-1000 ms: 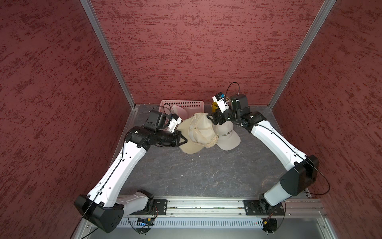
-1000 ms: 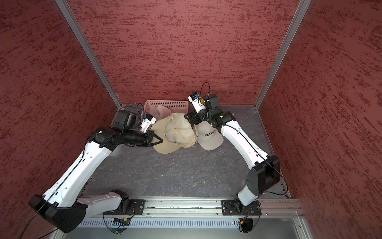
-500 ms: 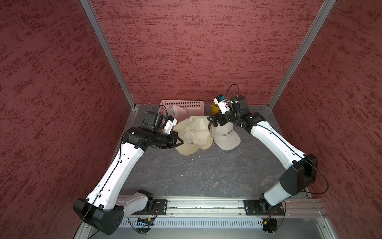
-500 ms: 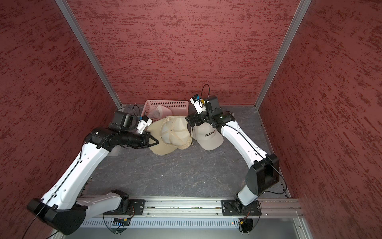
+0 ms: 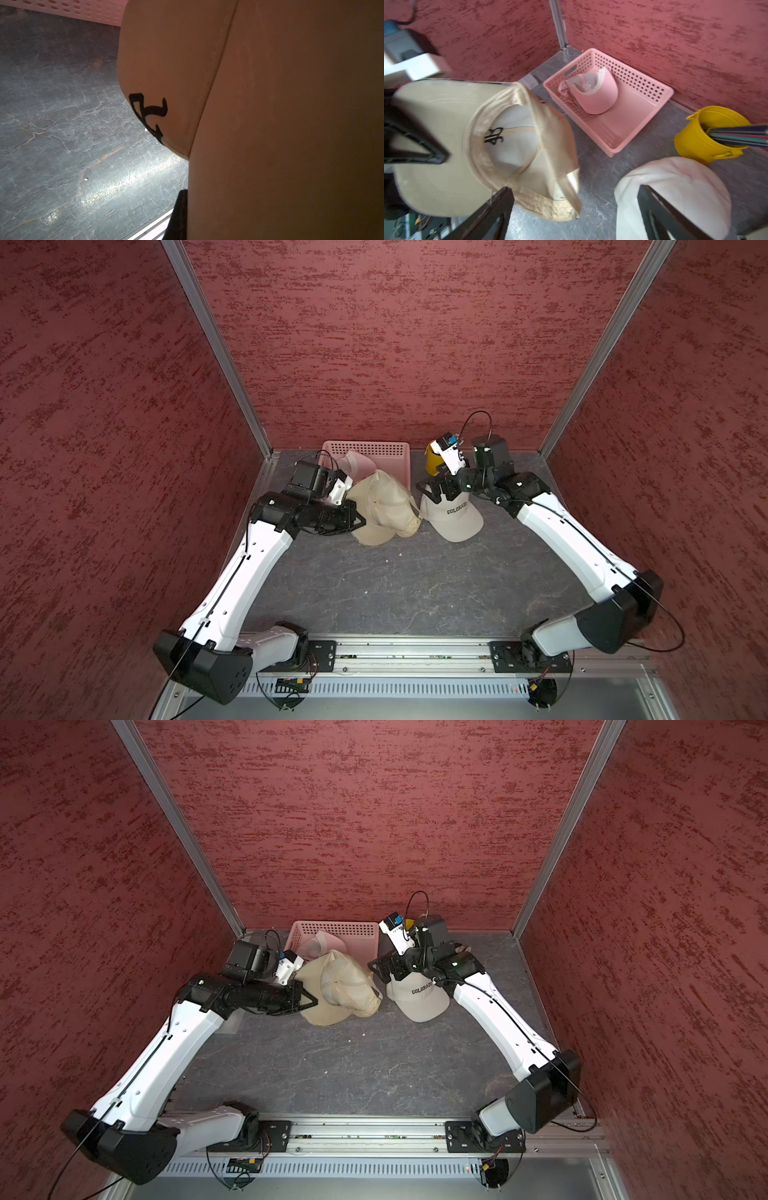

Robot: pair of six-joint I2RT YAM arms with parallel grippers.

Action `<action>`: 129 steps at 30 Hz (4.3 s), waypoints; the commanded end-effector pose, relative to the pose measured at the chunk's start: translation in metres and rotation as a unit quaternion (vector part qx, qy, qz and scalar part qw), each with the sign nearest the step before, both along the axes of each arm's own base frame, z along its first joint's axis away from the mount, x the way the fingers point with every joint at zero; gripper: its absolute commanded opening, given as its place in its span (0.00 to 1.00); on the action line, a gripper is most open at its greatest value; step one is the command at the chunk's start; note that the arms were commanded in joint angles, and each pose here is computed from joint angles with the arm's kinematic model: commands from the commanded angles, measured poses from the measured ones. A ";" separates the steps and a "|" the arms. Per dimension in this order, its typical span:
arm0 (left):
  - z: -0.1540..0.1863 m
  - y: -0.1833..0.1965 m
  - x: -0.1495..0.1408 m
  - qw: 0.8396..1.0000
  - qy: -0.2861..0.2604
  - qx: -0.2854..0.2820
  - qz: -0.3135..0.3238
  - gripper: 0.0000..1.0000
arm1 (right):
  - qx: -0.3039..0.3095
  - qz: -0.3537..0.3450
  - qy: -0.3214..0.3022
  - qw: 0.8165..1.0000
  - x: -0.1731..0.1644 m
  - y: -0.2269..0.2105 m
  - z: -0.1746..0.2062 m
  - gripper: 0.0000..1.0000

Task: Turn the baseball cap inside out
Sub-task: Turn over the baseball cap.

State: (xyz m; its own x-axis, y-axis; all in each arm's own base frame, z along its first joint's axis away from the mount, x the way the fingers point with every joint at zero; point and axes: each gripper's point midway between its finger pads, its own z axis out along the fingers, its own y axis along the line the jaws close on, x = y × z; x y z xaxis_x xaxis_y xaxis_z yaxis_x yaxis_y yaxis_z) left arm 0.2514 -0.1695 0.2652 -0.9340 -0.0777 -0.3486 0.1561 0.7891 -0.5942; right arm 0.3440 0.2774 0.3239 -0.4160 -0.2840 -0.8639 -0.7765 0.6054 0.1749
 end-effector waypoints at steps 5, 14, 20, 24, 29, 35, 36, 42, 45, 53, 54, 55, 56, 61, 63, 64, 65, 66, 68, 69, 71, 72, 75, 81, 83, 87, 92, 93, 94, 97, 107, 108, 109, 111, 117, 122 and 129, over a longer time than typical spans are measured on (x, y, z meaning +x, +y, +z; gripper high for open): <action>0.020 -0.005 0.014 0.999 -0.036 -0.018 0.001 0.00 | 0.062 0.119 0.053 0.990 -0.056 0.072 -0.003 0.92; 0.032 -0.006 0.005 0.999 -0.042 -0.031 -0.004 0.00 | 0.092 0.102 0.094 0.986 -0.020 0.110 -0.033 0.51; 0.034 -0.011 -0.003 0.998 -0.042 -0.038 -0.011 0.00 | 0.086 0.083 0.096 0.988 0.008 0.125 -0.049 0.23; 0.031 -0.012 -0.007 0.999 -0.037 -0.036 -0.011 0.00 | 0.100 0.058 0.076 0.990 0.024 0.125 -0.041 0.00; 0.028 -0.014 -0.008 0.999 -0.034 -0.040 -0.009 0.00 | 0.135 0.036 0.060 0.988 0.038 0.125 -0.026 0.00; 0.025 -0.018 -0.009 0.998 -0.032 -0.049 -0.009 0.00 | 0.202 0.006 0.034 0.979 0.054 0.120 -0.001 0.00; 0.025 -0.018 -0.009 0.998 -0.031 -0.048 -0.010 0.00 | 0.206 0.002 0.035 0.978 0.058 0.121 0.000 0.00; 0.030 -0.015 -0.010 0.998 -0.045 -0.047 -0.002 0.00 | 0.209 -0.102 0.034 0.972 0.099 0.089 -0.005 0.00; 0.037 -0.011 -0.010 0.998 -0.057 -0.042 0.004 0.00 | 0.156 -0.158 0.037 0.974 0.111 0.067 -0.024 0.00; 0.044 -0.004 -0.001 0.996 -0.078 -0.035 0.027 0.00 | 0.062 -0.183 0.050 0.980 0.095 0.047 -0.046 0.00; 0.046 -0.004 0.000 0.996 -0.082 -0.038 0.028 0.00 | 0.061 -0.175 0.055 0.981 0.092 0.048 -0.047 0.00; 0.047 -0.004 0.001 0.995 -0.082 -0.039 0.027 0.00 | 0.063 -0.165 0.059 0.983 0.088 0.051 -0.047 0.00; 0.047 -0.005 0.001 0.995 -0.082 -0.040 0.025 0.00 | 0.066 -0.155 0.062 0.984 0.086 0.054 -0.047 0.00; 0.045 -0.010 0.001 0.995 -0.078 -0.055 0.019 0.00 | 0.094 -0.114 0.081 0.986 0.076 0.072 -0.039 0.00; 0.048 -0.012 0.001 0.995 -0.080 -0.064 0.017 0.00 | 0.094 -0.115 0.082 0.985 0.073 0.081 -0.043 0.00; 0.049 -0.013 0.001 0.994 -0.080 -0.067 0.015 0.00 | 0.091 -0.124 0.083 0.985 0.075 0.082 -0.047 0.00; 0.049 -0.014 0.000 0.994 -0.079 -0.070 0.014 0.00 | 0.087 -0.141 0.086 0.982 0.080 0.080 -0.054 0.00; 0.049 -0.014 -0.001 0.994 -0.077 -0.071 0.012 0.00 | 0.080 -0.168 0.082 0.979 0.088 0.072 -0.060 0.00; 0.047 -0.013 -0.003 0.995 -0.073 -0.067 0.011 0.00 | 0.082 -0.214 0.072 0.971 0.101 0.055 -0.064 0.00; 0.045 -0.012 -0.005 0.995 -0.069 -0.065 0.012 0.00 | 0.098 -0.231 0.069 0.966 0.108 0.046 -0.061 0.00; 0.040 -0.011 -0.007 0.996 -0.063 -0.061 0.013 0.00 | 0.126 -0.258 0.058 0.956 0.117 0.030 -0.051 0.00; 0.037 -0.010 -0.008 0.996 -0.060 -0.059 0.015 0.00 | 0.130 -0.269 0.049 0.953 0.119 0.022 -0.044 0.00; 0.034 -0.003 -0.004 0.996 -0.061 -0.055 0.030 0.00 | 0.112 -0.249 0.017 0.962 0.108 0.024 -0.017 0.00; 0.034 0.000 0.016 0.994 -0.058 -0.079 0.041 0.00 | 0.102 -0.060 -0.002 0.993 0.026 0.088 0.010 0.10; 0.036 -0.002 0.019 0.994 -0.056 -0.087 0.039 0.00 | 0.114 -0.013 0.012 0.993 0.010 0.097 0.011 0.12; 0.038 -0.003 0.018 0.994 -0.047 -0.094 0.034 0.00 | 0.137 0.027 0.019 0.990 -0.001 0.108 0.010 0.08; 0.041 -0.006 0.015 0.993 -0.035 -0.107 0.032 0.00 | 0.155 0.026 0.029 0.987 0.013 0.124 0.002 0.04; 0.041 -0.007 0.014 0.993 -0.033 -0.107 0.031 0.00 | 0.154 0.019 0.030 0.987 0.018 0.125 0.001 0.03; 0.044 -0.007 0.013 0.993 -0.034 -0.108 0.031 0.00 | 0.151 0.010 0.033 0.988 0.023 0.126 -0.003 0.03; 0.046 -0.010 0.010 0.993 -0.034 -0.111 0.027 0.00 | 0.149 -0.005 0.037 0.988 0.035 0.131 -0.008 0.03; 0.035 -0.024 0.000 0.994 -0.019 -0.111 0.014 0.00 | 0.298 -0.100 0.067 0.947 0.090 0.107 0.017 0.00; 0.033 -0.025 0.000 0.994 -0.016 -0.110 0.014 0.00 | 0.312 -0.106 0.067 0.942 0.093 0.103 0.022 0.00; 0.031 -0.025 0.000 0.994 -0.015 -0.108 0.013 0.00 | 0.320 -0.110 0.066 0.939 0.095 0.102 0.026 0.00; 0.029 -0.026 -0.001 0.994 -0.014 -0.107 0.012 0.00 | 0.324 -0.119 0.069 0.936 0.099 0.099 0.028 0.00; 0.033 -0.016 0.001 0.994 -0.028 -0.101 0.027 0.00 | 0.305 -0.131 0.099 0.938 0.105 0.092 0.012 0.00; 0.037 -0.001 0.012 0.992 -0.037 -0.106 0.051 0.00 | 0.248 -0.089 0.112 0.958 0.076 0.091 -0.003 0.00; 0.033 -0.004 0.016 0.993 -0.020 -0.110 0.041 0.00 | 0.184 0.013 0.107 0.977 0.026 0.107 -0.020 0.00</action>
